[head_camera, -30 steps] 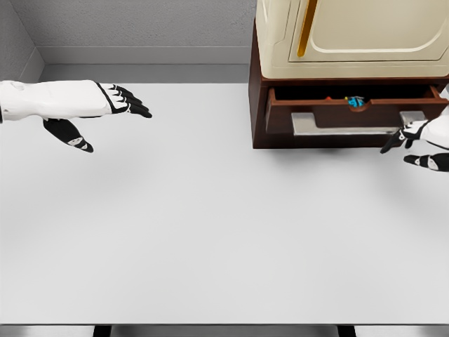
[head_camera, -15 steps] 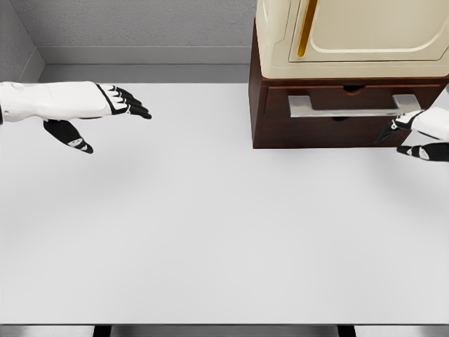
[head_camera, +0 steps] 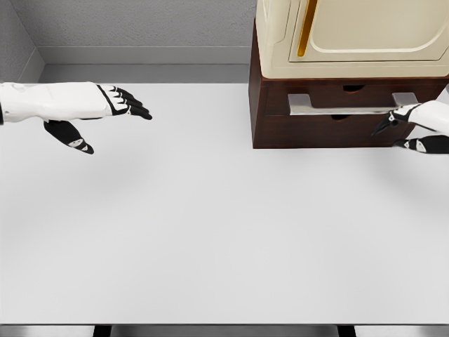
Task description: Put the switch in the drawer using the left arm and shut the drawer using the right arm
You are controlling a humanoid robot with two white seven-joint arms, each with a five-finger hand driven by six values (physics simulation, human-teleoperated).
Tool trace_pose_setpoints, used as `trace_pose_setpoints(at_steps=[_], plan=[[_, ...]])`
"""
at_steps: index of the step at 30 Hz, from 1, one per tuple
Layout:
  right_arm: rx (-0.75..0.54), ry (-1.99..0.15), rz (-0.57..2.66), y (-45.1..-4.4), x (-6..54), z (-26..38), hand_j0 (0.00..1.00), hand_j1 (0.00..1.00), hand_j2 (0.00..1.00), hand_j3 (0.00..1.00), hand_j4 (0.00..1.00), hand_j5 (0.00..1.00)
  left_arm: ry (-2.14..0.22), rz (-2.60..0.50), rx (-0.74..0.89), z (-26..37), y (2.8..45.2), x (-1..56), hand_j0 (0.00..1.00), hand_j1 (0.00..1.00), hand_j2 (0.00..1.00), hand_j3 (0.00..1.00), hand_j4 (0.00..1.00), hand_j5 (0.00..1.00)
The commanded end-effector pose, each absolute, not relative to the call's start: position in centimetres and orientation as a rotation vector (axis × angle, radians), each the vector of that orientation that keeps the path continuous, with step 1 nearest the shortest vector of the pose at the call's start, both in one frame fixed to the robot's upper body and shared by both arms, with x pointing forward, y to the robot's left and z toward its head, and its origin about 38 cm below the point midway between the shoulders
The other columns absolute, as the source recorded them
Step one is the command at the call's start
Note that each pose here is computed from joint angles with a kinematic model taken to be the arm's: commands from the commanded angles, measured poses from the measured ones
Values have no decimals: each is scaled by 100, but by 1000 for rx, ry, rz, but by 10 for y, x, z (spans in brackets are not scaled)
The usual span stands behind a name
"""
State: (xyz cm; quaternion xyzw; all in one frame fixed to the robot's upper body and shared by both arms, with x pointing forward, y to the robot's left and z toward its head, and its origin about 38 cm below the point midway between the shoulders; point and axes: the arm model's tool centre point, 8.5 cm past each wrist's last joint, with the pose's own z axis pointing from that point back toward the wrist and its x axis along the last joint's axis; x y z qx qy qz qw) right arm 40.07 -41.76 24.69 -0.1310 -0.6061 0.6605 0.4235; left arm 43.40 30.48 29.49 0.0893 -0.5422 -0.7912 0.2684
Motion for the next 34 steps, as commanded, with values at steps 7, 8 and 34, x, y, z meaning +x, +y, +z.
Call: trace_pose_setpoints(at_steps=[7,8,34], plan=[[-324,-1514,1678,-411,398,245,62,62,62,62,62,62,-1468,-2127,237,296,305,434,100,100,100,100,100,100],[-323,-1517,1685,-409,397,246,62,62,62,62,62,62,-1468,-2127,237,296,305,434,100,100,100,100,100,100],[-164,-1572,1845,-349,356,232,100,100,100,100,100,100,-1434,-2113,183,273,307,429,100,100,100,100,100,100]])
